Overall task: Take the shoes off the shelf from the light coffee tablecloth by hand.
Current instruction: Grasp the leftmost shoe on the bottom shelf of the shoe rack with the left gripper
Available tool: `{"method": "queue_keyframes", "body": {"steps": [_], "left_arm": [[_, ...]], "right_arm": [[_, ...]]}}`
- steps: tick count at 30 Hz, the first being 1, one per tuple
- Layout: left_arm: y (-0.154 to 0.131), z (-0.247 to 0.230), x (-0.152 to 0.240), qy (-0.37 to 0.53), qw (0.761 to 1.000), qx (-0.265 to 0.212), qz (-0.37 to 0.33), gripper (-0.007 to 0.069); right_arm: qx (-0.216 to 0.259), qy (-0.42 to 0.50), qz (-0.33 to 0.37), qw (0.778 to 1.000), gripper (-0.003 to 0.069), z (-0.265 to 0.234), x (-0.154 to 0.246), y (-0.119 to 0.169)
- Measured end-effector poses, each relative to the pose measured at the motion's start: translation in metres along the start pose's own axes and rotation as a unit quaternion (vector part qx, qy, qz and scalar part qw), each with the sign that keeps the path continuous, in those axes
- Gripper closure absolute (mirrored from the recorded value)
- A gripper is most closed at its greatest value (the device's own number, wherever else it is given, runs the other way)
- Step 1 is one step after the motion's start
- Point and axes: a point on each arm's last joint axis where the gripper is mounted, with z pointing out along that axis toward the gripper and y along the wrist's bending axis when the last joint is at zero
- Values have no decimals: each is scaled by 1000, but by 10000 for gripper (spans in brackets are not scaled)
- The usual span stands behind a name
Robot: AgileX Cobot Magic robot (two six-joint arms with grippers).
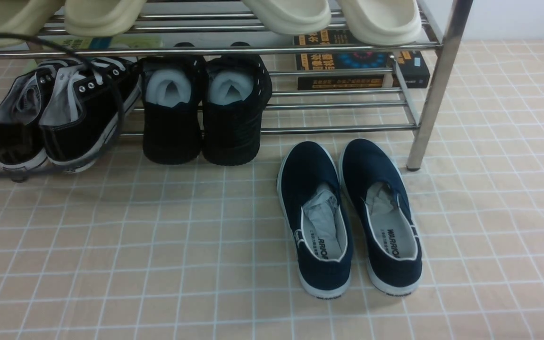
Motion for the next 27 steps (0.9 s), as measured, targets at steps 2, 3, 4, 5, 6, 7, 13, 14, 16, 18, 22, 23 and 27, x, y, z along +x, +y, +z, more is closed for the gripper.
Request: {"method": "queue_keyframes", "body": {"steps": [2,3,4,5,6,7,13,14,16,18,22,23,27], "left_arm": [[7,11,-22,23,1000,-16,-12,617],[15,19,-35,33,999,-21,-28,617],[24,28,-45,41,998,-19,-50,617],[26,27,-46,39,998,-21,-54,617],[36,39,-53,52,995,-14,-82,617],[39,41,-54,55,994,-12,-90,617],[64,49,-68,-5,990,5,-144,608],[64,49,-70,-15,990,8,-141,602],[61,49,-75,-35,991,15,-130,587],[57,52,-79,-49,992,20,-115,554],[44,64,-87,-69,993,26,-87,447],[42,70,-91,-84,993,21,-75,389],[41,84,-98,-102,993,7,-64,302]], "right_arm": [[0,0,0,1000,422,0,0,0],[0,0,0,1000,422,0,0,0],[0,0,0,1000,422,0,0,0],[0,0,0,1000,422,0,0,0],[0,0,0,1000,422,0,0,0],[0,0,0,1000,422,0,0,0],[0,0,0,1000,422,0,0,0],[0,0,0,1000,422,0,0,0],[0,0,0,1000,422,0,0,0],[0,0,0,1000,422,0,0,0],[0,0,0,1000,422,0,0,0],[0,0,0,1000,422,0,0,0],[0,0,0,1000,422,0,0,0]]}}
